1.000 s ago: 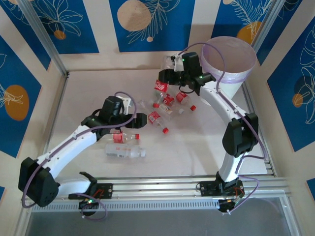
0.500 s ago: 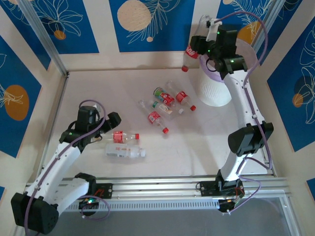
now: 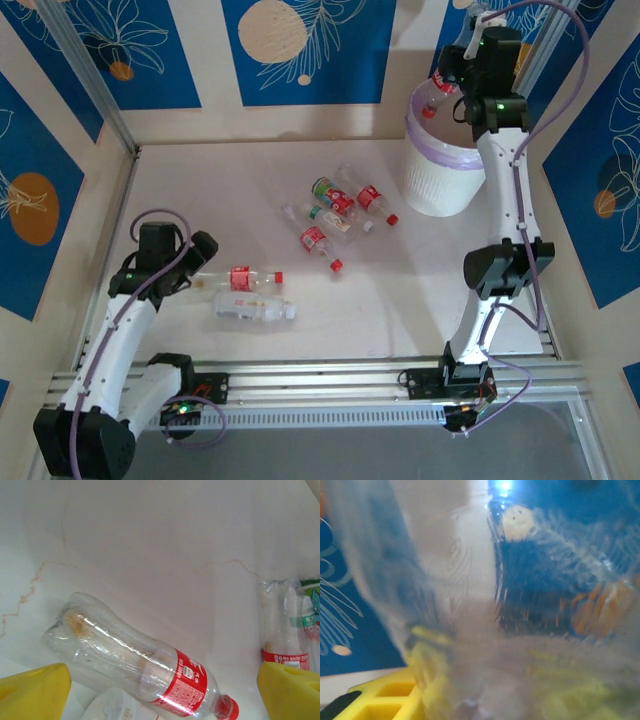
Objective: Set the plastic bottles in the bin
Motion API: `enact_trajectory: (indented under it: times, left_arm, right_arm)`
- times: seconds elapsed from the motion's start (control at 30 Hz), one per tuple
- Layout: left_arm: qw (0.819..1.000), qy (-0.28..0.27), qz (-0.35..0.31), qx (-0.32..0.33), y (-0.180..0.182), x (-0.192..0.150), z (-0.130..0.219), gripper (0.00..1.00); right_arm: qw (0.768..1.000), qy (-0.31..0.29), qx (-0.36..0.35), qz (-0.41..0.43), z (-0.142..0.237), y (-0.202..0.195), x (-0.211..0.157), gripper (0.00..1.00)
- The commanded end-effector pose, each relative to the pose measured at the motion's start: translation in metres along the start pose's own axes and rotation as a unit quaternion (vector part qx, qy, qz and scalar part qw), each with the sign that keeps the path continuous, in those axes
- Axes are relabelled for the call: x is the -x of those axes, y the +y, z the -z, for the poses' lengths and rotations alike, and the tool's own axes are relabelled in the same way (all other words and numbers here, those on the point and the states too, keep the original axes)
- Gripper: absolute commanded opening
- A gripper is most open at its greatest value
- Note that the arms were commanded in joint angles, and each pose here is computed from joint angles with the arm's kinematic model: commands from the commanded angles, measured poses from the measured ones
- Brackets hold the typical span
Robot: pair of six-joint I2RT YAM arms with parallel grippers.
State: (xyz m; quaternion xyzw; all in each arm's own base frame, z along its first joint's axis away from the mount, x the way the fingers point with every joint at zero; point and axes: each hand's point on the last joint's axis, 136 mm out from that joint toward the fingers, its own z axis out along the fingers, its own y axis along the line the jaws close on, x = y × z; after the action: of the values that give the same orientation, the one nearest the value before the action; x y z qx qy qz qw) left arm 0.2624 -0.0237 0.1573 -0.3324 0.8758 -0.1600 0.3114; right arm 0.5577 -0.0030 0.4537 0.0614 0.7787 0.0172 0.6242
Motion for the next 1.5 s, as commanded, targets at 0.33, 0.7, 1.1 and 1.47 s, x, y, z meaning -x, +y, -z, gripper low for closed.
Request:
enact_trajectory:
  times: [0.33, 0.7, 1.1, 1.47]
  left_arm:
    - [0.998, 0.003, 0.028, 0.049, 0.029, -0.009, -0.008, 0.95]
    - [0.998, 0.01, 0.029, 0.058, 0.038, -0.017, -0.019, 0.92]
    - [0.997, 0.014, 0.032, 0.063, 0.044, -0.022, -0.025, 0.94]
    - [0.997, 0.021, 0.032, 0.062, 0.044, -0.025, -0.028, 0.99]
  right_arm:
    - [0.995, 0.085, -0.049, 0.017, -0.039, -0.044, -0.082, 0.36]
    - [0.988, 0.145, -0.048, 0.006, -0.048, -0.053, -0.142, 0.38]
    - [0.983, 0.177, -0.049, -0.008, -0.056, -0.059, -0.166, 0.6]
    - [0.984, 0.174, -0.047, -0.007, -0.055, -0.059, -0.156, 0.74]
